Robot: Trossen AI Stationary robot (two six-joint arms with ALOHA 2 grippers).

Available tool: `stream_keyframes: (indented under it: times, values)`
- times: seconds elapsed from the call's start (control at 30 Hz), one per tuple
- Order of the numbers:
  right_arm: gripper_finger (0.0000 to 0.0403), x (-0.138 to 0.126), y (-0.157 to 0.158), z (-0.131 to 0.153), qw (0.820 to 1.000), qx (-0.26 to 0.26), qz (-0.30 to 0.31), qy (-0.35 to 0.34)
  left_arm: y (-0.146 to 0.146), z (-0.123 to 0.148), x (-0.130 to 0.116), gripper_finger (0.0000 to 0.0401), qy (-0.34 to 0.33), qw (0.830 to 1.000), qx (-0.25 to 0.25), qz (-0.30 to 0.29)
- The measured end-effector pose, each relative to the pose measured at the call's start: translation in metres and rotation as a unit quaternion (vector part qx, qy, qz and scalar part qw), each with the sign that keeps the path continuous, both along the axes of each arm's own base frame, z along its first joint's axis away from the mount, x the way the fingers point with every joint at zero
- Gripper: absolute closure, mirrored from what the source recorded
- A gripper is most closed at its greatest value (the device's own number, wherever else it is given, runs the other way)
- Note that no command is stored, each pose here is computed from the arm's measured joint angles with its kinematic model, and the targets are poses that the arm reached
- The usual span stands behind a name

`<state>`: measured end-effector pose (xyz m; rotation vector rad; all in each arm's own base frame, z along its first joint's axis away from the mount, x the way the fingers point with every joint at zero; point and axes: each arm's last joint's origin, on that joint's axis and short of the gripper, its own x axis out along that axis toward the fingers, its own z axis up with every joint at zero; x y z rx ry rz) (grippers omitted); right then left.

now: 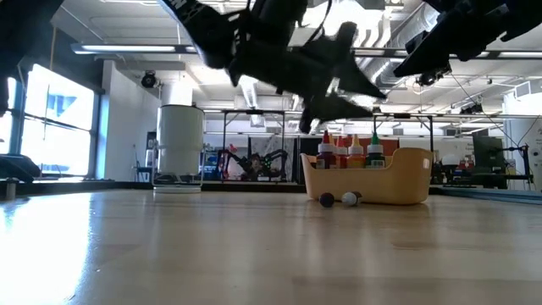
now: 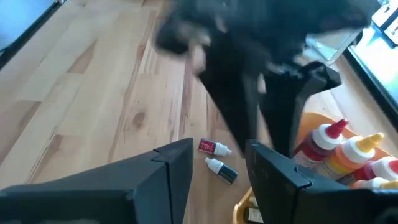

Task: Pick & Place food coloring
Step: Put the small green food coloring bottle into the yellow bin

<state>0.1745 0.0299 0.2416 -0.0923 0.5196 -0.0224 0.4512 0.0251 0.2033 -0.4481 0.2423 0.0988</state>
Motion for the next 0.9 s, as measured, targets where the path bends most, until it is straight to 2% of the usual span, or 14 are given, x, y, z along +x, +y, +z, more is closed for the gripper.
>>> stream_keyframes:
  times: [0.07, 0.17, 0.27, 0.4, 0.5, 0.67, 0.9]
  values:
    - [0.0263, 0.004, 0.001, -0.004, 1.0, 0.002, 0.008, 0.012, -0.003, 0.013, 0.002, 0.0218, 0.001, 0.998, -0.026, -0.059]
    - [0.0263, 0.014, 0.005, -0.012, 0.999, 0.003, 0.028, 0.026, -0.001, 0.031, -0.005, 0.0218, 0.05, 0.985, -0.072, -0.145]
    - [0.0263, 0.025, 0.009, -0.019, 0.997, -0.012, 0.068, 0.034, -0.005, 0.05, -0.013, 0.0218, 0.066, 0.98, -0.079, -0.169]
    - [0.0263, 0.041, 0.014, -0.032, 0.993, -0.018, 0.107, 0.042, -0.018, 0.078, -0.029, 0.0218, 0.069, 0.99, -0.027, -0.122]
    - [0.0263, 0.05, 0.015, -0.044, 0.992, -0.03, 0.111, 0.06, -0.032, 0.095, -0.046, 0.0218, 0.098, 0.994, 0.025, -0.043]
    - [0.0263, 0.064, 0.013, -0.067, 0.988, -0.047, 0.108, 0.096, -0.064, 0.096, -0.07, 0.0218, 0.177, 0.977, 0.098, 0.071]
    - [0.0263, 0.091, 0.008, -0.089, 0.981, -0.065, 0.078, 0.163, -0.097, 0.089, -0.085, 0.0218, 0.211, 0.957, 0.139, 0.14]
